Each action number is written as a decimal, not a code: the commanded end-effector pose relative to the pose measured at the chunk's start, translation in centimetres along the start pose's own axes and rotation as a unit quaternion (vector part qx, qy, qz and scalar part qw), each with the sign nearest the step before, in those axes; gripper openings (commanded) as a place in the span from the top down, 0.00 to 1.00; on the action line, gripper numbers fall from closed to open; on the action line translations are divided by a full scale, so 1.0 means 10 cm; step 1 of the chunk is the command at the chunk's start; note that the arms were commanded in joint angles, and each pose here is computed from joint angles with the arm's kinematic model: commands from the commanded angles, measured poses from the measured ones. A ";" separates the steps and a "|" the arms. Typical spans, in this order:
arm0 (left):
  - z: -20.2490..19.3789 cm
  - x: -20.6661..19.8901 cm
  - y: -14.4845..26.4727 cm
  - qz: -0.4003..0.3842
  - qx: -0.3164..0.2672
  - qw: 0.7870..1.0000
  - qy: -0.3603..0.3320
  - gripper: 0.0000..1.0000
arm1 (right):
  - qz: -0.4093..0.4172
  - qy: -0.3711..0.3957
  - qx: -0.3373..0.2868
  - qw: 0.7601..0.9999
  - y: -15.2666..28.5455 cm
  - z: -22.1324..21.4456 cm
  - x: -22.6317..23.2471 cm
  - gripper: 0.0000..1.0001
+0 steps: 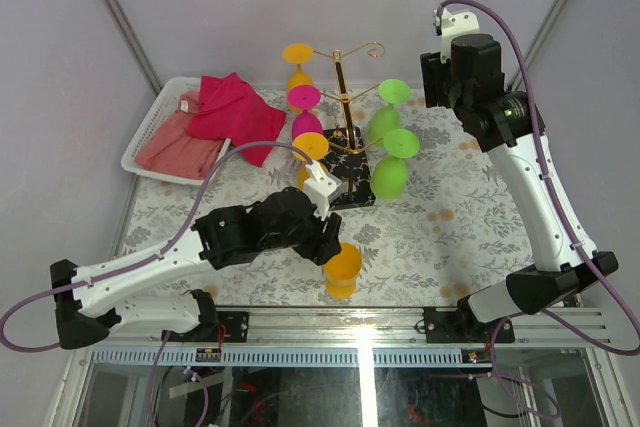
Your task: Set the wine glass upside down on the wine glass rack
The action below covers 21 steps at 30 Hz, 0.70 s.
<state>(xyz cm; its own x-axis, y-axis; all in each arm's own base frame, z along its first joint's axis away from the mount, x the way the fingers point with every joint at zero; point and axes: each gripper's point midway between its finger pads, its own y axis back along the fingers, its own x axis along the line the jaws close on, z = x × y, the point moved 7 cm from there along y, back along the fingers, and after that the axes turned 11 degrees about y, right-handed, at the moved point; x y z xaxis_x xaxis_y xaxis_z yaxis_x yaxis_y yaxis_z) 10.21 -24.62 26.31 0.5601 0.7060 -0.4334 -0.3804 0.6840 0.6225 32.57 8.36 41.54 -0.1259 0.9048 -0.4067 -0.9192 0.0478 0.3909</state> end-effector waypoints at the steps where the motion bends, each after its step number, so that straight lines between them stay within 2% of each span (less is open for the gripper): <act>1: -0.09 -0.01 -0.04 -0.009 0.023 1.000 -0.008 0.46 | -0.014 -0.008 -0.015 1.000 0.14 0.04 -0.11 0.31; 10: -0.22 0.09 -0.16 0.011 0.054 0.998 -0.020 0.48 | -0.015 -0.007 -0.014 1.000 0.16 0.05 -0.12 0.31; 21: -0.26 0.13 -0.28 0.036 0.080 0.996 -0.029 0.60 | -0.013 -0.007 -0.007 1.000 0.14 0.00 -0.09 0.31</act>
<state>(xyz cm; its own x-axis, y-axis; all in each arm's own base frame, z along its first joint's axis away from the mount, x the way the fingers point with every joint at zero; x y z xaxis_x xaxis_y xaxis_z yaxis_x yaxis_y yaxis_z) 10.29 -25.23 22.38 0.5596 0.7404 -0.3723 -0.3157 0.6058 0.7303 32.32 8.25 41.16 -0.1321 0.9021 -0.4108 -0.9102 0.0537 0.4107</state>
